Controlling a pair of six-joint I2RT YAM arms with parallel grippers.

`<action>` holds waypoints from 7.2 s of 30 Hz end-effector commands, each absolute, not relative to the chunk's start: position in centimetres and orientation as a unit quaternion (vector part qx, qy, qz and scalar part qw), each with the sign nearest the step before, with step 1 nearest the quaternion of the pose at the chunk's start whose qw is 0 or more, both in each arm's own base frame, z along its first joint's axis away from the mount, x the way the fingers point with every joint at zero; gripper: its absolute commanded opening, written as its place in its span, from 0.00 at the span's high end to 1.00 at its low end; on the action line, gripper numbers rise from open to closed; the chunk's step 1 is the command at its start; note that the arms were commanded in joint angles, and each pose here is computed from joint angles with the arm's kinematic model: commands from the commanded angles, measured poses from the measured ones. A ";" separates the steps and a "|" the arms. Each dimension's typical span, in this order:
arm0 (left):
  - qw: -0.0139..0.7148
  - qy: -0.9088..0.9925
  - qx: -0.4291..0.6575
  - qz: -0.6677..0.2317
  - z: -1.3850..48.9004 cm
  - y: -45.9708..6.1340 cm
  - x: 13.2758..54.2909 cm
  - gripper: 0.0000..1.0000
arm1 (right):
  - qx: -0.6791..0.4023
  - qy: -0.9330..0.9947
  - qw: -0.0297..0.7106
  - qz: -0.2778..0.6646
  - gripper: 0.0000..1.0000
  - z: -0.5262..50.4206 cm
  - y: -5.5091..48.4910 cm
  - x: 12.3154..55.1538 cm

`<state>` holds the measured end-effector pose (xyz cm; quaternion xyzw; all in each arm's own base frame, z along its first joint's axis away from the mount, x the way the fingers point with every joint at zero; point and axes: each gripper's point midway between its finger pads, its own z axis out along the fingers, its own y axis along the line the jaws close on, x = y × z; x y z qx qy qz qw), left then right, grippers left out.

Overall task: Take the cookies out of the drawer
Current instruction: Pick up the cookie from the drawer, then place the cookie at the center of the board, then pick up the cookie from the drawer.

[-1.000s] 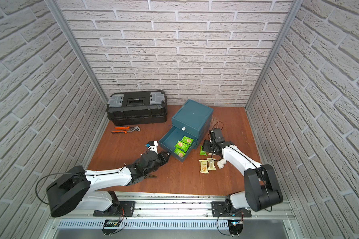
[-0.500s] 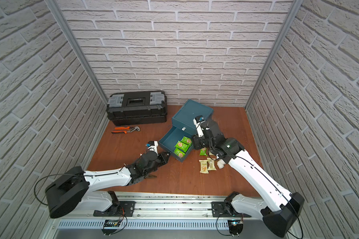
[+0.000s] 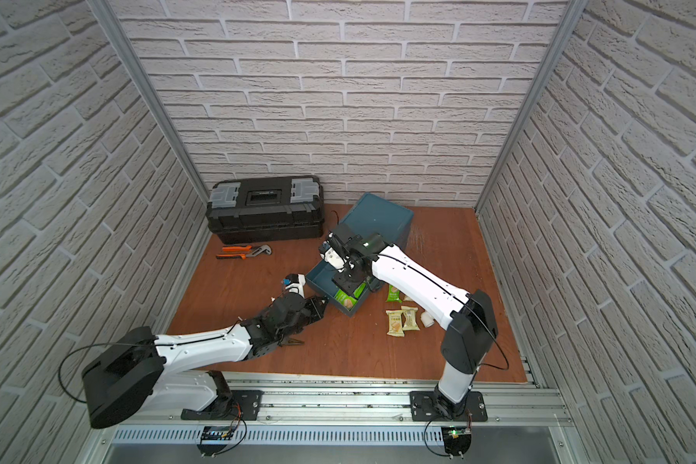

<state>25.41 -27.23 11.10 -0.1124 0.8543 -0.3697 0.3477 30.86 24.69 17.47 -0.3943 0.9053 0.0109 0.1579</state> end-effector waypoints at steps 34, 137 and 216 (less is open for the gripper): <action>0.355 0.849 -0.128 -0.370 11.3 -26.6 25.8 1.00 | -0.411 0.908 0.059 -0.062 0.43 10.9 23.1 33.0; 0.369 0.827 -0.149 -0.397 12.7 -27.2 27.4 1.00 | 0.140 0.981 0.136 0.005 0.60 6.2 -1.1 33.6; 0.361 0.832 -0.137 -0.399 12.9 -27.8 27.4 1.00 | -0.381 0.923 0.038 0.046 0.41 10.2 26.0 29.6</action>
